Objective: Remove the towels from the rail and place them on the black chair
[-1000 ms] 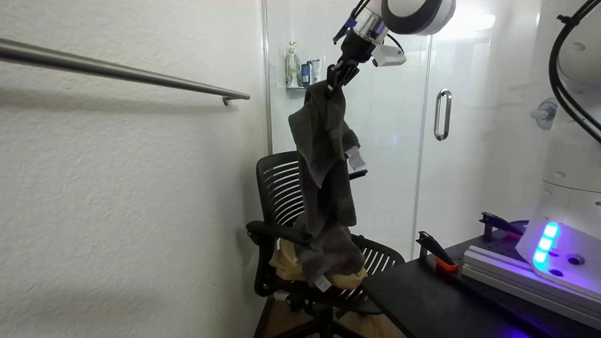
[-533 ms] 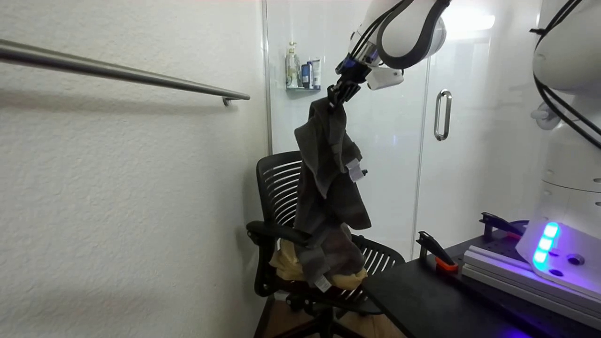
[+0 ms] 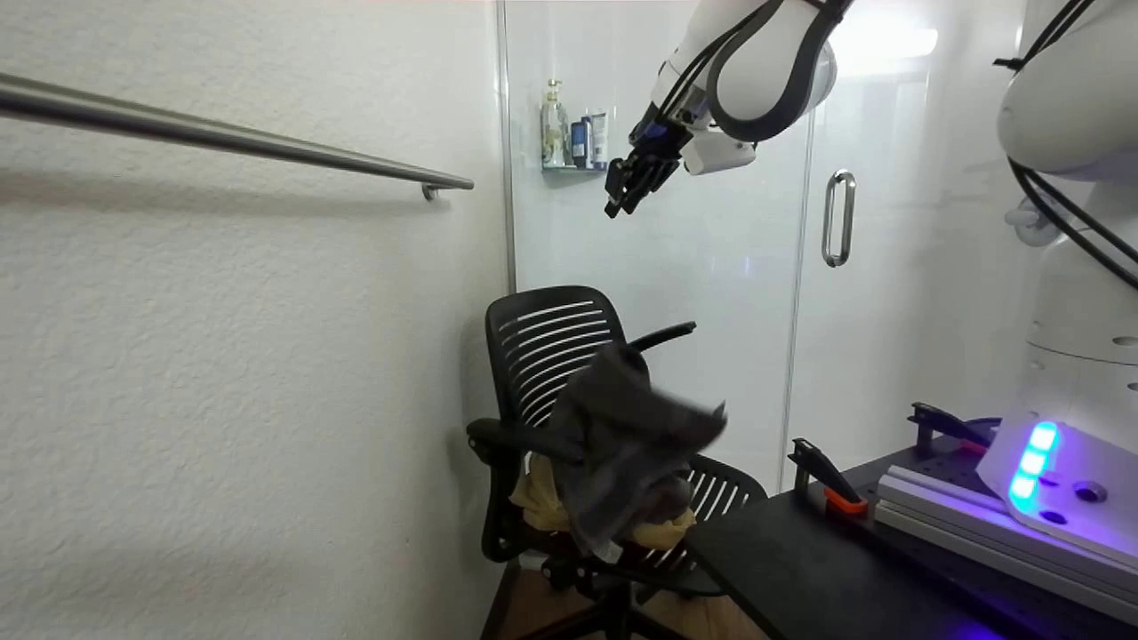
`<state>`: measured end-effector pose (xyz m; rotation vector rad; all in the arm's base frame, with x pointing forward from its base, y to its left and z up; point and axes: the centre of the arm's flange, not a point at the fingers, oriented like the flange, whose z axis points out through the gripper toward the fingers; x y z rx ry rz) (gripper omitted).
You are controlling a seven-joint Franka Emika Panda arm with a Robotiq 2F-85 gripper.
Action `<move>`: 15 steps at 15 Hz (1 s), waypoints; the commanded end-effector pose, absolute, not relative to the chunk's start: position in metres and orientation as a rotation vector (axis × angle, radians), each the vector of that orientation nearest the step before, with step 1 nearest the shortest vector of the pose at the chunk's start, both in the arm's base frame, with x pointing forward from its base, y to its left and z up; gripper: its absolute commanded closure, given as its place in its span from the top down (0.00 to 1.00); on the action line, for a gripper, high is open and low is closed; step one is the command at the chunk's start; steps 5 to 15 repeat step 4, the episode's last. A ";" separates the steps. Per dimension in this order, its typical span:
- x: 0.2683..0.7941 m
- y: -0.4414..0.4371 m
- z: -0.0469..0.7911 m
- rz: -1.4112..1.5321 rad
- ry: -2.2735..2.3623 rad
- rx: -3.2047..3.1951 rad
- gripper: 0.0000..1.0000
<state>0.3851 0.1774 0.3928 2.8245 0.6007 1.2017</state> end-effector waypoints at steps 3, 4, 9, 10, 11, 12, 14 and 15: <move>0.380 0.191 0.385 1.182 0.622 2.857 0.63; 0.380 0.191 0.385 1.183 0.622 2.856 0.70; 0.380 0.191 0.385 1.183 0.622 2.856 0.70; 0.380 0.191 0.385 1.183 0.622 2.856 0.70; 0.380 0.191 0.385 1.183 0.622 2.856 0.70; 0.380 0.191 0.385 1.183 0.622 2.856 0.70; 0.380 0.191 0.385 1.183 0.622 2.856 0.70; 0.380 0.191 0.385 1.183 0.622 2.856 0.70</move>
